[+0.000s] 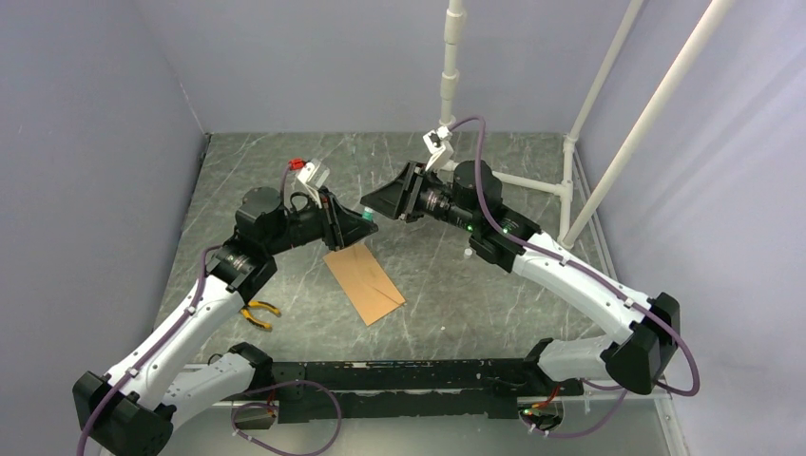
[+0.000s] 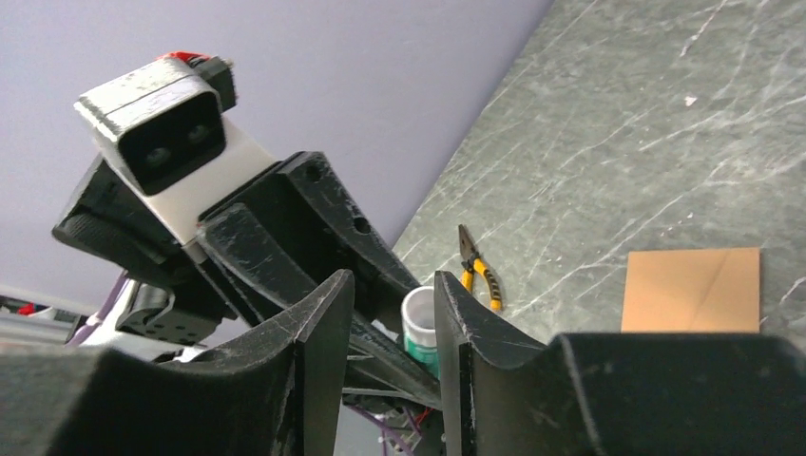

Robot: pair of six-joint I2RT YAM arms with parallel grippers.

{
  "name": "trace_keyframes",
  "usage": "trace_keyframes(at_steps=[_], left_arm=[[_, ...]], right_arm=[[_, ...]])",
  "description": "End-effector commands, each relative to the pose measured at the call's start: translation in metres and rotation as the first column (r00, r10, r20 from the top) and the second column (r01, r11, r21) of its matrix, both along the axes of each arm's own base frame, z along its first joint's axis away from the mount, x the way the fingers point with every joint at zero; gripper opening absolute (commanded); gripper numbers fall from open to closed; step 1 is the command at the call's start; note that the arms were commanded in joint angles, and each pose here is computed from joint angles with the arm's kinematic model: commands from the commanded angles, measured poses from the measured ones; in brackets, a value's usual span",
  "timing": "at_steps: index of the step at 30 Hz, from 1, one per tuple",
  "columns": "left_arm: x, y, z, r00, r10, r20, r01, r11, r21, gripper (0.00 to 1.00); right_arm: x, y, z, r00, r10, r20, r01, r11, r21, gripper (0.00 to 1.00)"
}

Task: Place the letter into the envelope and seal it

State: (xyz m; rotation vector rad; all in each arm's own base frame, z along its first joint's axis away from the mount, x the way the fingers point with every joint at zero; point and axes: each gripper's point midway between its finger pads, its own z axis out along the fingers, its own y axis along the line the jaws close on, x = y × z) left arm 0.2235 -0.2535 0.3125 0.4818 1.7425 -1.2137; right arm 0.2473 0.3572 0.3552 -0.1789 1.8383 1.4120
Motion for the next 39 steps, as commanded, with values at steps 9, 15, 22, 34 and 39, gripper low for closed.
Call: trace_keyframes(at_steps=[9,15,22,34,39], left_arm=[[-0.001,0.003,0.026,0.999,0.016,0.038,-0.014,0.999,-0.038,0.02],[-0.004,0.002,0.029,0.999,0.004,0.046,-0.002,0.999,-0.047,0.03],[-0.007,0.002,0.030,0.999,-0.007,0.043,0.009,0.999,-0.046,0.03],[-0.082,-0.011,0.046,0.886,-0.451,0.105,0.457,0.888,-0.040,0.02],[-0.098,-0.009,0.056,0.829,-0.527,0.186,0.543,0.838,-0.046,0.03]], right_arm=[[-0.002,-0.001,0.002,1.000,-0.006,-0.019,0.004,0.995,-0.105,0.54],[0.001,0.005,-0.005,1.000,0.003,-0.024,-0.006,0.995,-0.102,0.49],[-0.007,0.009,0.009,0.998,0.051,0.021,-0.051,0.999,-0.013,0.05],[-0.118,-0.012,0.040,0.575,0.579,0.578,-0.638,0.759,-0.125,0.00],[-0.143,-0.022,0.039,0.431,0.678,0.596,-0.740,0.643,-0.196,0.00]])
